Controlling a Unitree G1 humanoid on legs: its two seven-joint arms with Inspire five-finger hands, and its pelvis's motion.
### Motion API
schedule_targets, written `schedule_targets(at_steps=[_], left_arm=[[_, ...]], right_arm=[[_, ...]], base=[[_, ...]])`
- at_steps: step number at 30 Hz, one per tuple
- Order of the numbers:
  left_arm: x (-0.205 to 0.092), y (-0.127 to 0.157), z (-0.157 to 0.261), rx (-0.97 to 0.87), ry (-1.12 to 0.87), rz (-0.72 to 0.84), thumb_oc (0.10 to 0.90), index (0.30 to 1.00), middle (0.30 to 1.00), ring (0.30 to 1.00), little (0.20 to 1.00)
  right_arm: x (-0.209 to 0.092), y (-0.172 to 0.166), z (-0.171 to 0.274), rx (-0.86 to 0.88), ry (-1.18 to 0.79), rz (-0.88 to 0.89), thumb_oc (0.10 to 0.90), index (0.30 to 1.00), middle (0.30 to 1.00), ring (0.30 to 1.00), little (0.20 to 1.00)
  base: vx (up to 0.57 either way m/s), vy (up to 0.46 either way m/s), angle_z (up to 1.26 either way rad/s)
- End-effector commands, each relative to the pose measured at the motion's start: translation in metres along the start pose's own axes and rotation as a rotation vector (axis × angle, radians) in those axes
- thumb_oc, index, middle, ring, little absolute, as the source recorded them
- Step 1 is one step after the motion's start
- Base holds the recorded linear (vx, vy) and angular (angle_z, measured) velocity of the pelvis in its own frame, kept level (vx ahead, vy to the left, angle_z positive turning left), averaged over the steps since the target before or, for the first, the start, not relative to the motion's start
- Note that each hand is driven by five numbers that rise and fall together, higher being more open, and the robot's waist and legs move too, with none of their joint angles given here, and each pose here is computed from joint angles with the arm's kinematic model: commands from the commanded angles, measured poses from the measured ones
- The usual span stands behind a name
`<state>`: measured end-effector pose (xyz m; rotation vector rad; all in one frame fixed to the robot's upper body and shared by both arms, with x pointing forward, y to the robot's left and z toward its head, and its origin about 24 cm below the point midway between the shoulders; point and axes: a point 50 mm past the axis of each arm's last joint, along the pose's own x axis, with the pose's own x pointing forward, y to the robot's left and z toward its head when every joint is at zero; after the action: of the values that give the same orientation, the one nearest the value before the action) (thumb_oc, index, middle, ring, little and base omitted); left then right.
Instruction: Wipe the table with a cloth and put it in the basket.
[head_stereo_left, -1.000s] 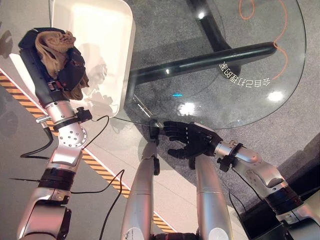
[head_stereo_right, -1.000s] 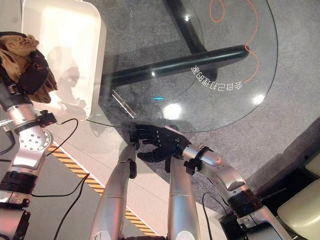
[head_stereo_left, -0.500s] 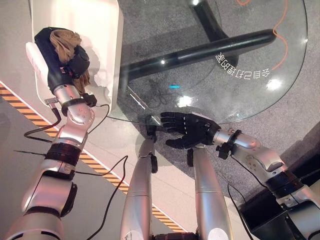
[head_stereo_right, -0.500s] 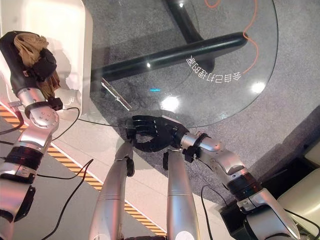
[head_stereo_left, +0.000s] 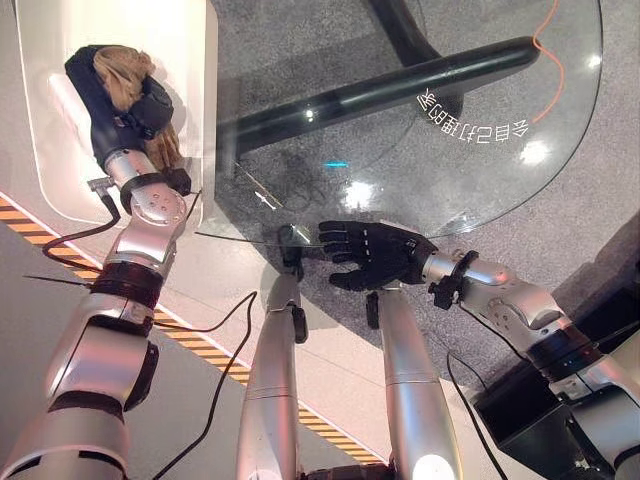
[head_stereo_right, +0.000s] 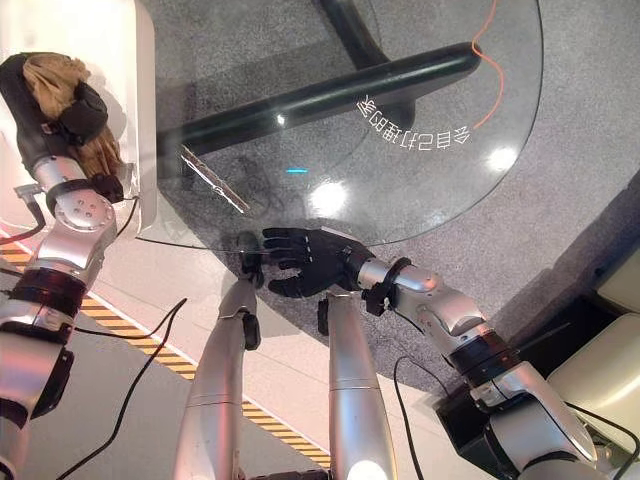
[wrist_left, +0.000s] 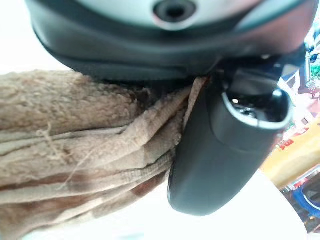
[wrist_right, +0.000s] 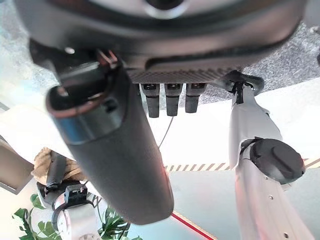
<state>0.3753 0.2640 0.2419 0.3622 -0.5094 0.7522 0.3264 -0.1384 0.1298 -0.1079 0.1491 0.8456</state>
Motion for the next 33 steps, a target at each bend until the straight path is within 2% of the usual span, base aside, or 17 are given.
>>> schedule_targets(at_steps=[1, 14, 23, 28, 33], left_arm=[[0.022, 0.03, 0.017, -0.06, -0.068, 0.147, 0.8, 0.9, 0.9, 0.9, 0.9], [0.014, 0.045, 0.018, -0.177, -0.129, 0.227, 0.8, 0.9, 0.9, 0.9, 0.9], [-0.005, 0.077, 0.004, -0.224, -0.188, 0.366, 0.8, 0.9, 0.9, 0.9, 0.9], [-0.023, 0.084, 0.0, -0.249, -0.238, 0.372, 0.8, 0.9, 0.9, 0.9, 0.9], [-0.04, 0.087, 0.006, -0.301, -0.309, 0.308, 0.8, 0.9, 0.9, 0.9, 0.9]], right_arm=[[0.008, 0.029, 0.004, 0.053, -0.092, 0.128, 0.8, 0.9, 0.9, 0.9, 0.9], [0.001, 0.035, -0.005, 0.058, -0.121, 0.112, 0.8, 0.9, 0.9, 0.9, 0.9], [-0.009, 0.046, -0.018, 0.066, -0.151, 0.094, 0.8, 0.9, 0.9, 0.9, 0.9], [-0.014, 0.054, -0.027, 0.074, -0.163, 0.091, 0.8, 0.9, 0.9, 0.9, 0.9], [-0.017, 0.058, -0.032, 0.084, -0.185, 0.086, 0.8, 0.9, 0.9, 0.9, 0.9]], base=[[-0.02, -0.035, 0.0], [-0.02, -0.043, 0.0], [-0.03, -0.061, 0.01], [-0.04, -0.067, 0.0], [-0.05, -0.07, 0.04]])
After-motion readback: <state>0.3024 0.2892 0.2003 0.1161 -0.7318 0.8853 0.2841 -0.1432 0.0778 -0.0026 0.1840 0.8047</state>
